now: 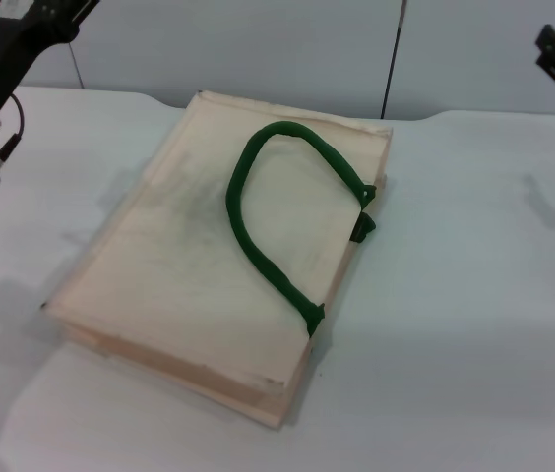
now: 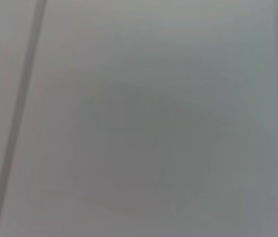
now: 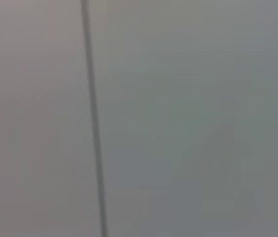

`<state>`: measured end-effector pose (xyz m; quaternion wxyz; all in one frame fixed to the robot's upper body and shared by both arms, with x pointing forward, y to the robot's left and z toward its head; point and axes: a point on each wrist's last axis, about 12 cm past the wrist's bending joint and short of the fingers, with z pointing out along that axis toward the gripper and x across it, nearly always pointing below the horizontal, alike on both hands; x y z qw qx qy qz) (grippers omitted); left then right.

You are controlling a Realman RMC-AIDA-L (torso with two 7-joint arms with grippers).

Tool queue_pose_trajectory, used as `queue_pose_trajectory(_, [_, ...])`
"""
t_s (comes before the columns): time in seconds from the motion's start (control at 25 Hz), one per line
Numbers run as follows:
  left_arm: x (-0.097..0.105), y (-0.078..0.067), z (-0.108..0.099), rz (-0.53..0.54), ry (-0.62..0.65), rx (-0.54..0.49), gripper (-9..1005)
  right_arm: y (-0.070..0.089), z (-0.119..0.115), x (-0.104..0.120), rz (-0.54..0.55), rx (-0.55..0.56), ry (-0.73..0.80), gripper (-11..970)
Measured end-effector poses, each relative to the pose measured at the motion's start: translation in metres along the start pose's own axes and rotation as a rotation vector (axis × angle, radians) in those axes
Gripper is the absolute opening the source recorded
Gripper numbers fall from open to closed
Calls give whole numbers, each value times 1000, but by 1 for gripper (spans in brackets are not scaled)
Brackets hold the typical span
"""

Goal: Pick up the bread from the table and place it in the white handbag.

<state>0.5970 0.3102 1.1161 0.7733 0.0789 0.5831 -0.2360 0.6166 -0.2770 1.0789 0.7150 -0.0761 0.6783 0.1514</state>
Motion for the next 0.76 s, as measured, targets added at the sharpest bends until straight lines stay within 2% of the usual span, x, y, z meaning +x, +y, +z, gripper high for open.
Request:
queue_pose_trajectory(0.16, [17,-10,5,15,-18,-107,834,-3,-4,1,4,37,-15,893])
queue_pose_trajectory(0.36, [40,-38,3,107,-8,-174,834,-4,-6,1,12,43,-28,893])
queue_pose_trajectory(0.44, [42,-39,4,119,10,-173,834,-5,-8,1,18,47,-32,894])
queue_pose_trajectory(0.6, [40,-32,4,54,15,-182,834,-8,-11,3,37,82,-39,893])
queue_pose_trajectory(0.76, [38,-29,3,41,6,-183,834,-8,-12,4,44,91,-36,893])
